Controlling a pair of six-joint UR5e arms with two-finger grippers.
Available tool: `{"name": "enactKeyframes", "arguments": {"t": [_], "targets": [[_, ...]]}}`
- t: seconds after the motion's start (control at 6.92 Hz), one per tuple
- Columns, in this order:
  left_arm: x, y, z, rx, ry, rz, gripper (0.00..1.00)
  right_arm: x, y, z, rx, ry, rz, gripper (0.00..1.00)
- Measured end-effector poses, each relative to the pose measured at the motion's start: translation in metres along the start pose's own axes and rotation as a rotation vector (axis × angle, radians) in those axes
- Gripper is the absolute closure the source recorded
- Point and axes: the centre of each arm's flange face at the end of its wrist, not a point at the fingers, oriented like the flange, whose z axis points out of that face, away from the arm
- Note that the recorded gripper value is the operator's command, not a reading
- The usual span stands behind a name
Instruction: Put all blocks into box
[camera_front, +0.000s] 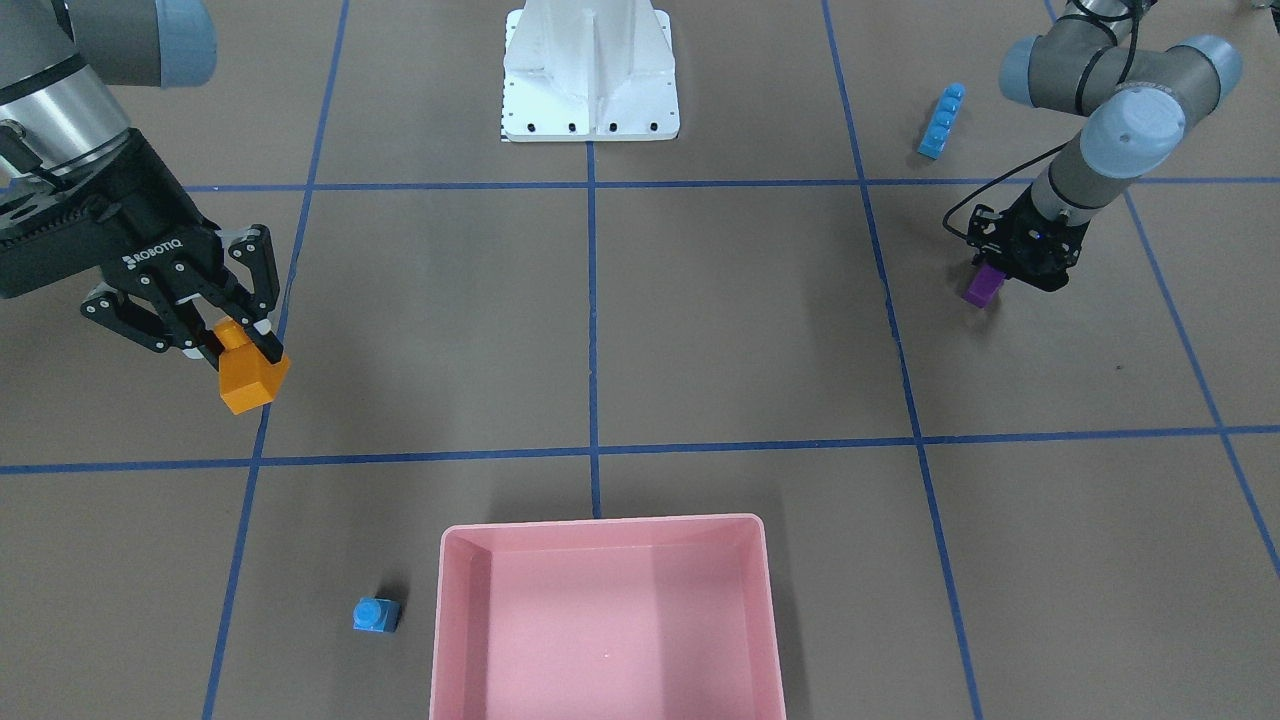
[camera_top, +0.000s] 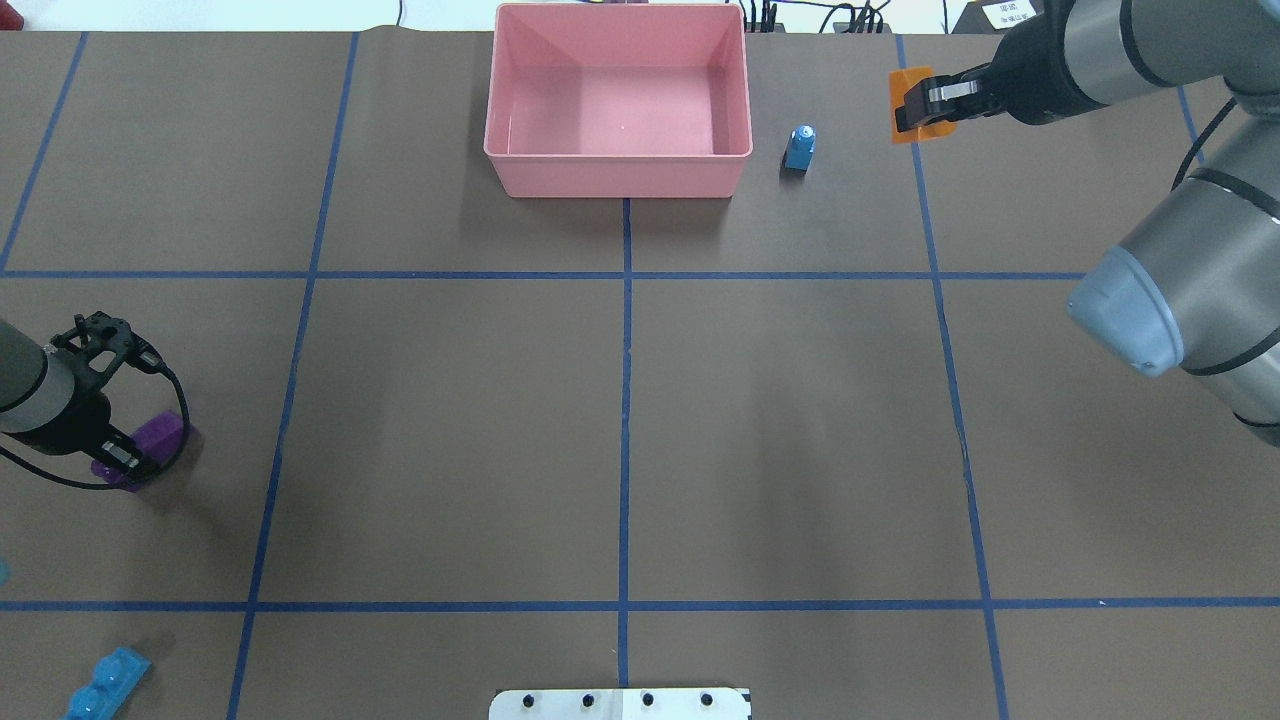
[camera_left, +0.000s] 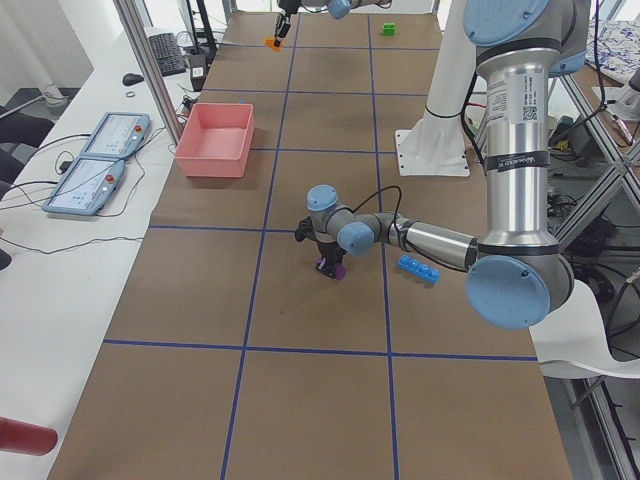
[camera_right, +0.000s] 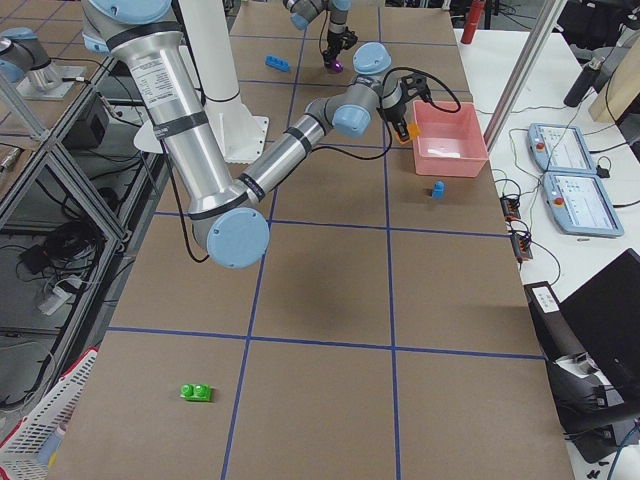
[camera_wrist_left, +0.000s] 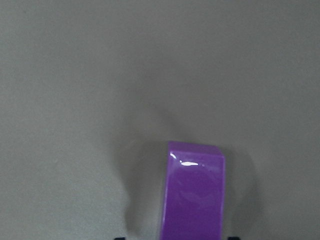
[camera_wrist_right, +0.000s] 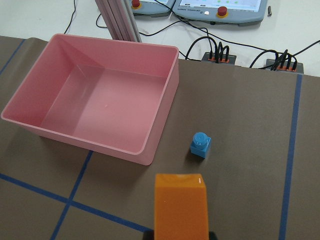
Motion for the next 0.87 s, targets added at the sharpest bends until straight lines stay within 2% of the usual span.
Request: {"name": "enactKeyframes", "arguments": {"t": [0.43,0.87], "targets": [[0.021,0.004,-0.035,0.047,0.038,-0.056,1.0,-0.02,-0.031,0.027,0.001,0.008,-0.003,1.0],[0.04,0.005,-0.066,0.071,0.111,-0.065,1.0,-0.083,-0.094,0.105,-0.014,0.054,-0.005,1.0]]}}
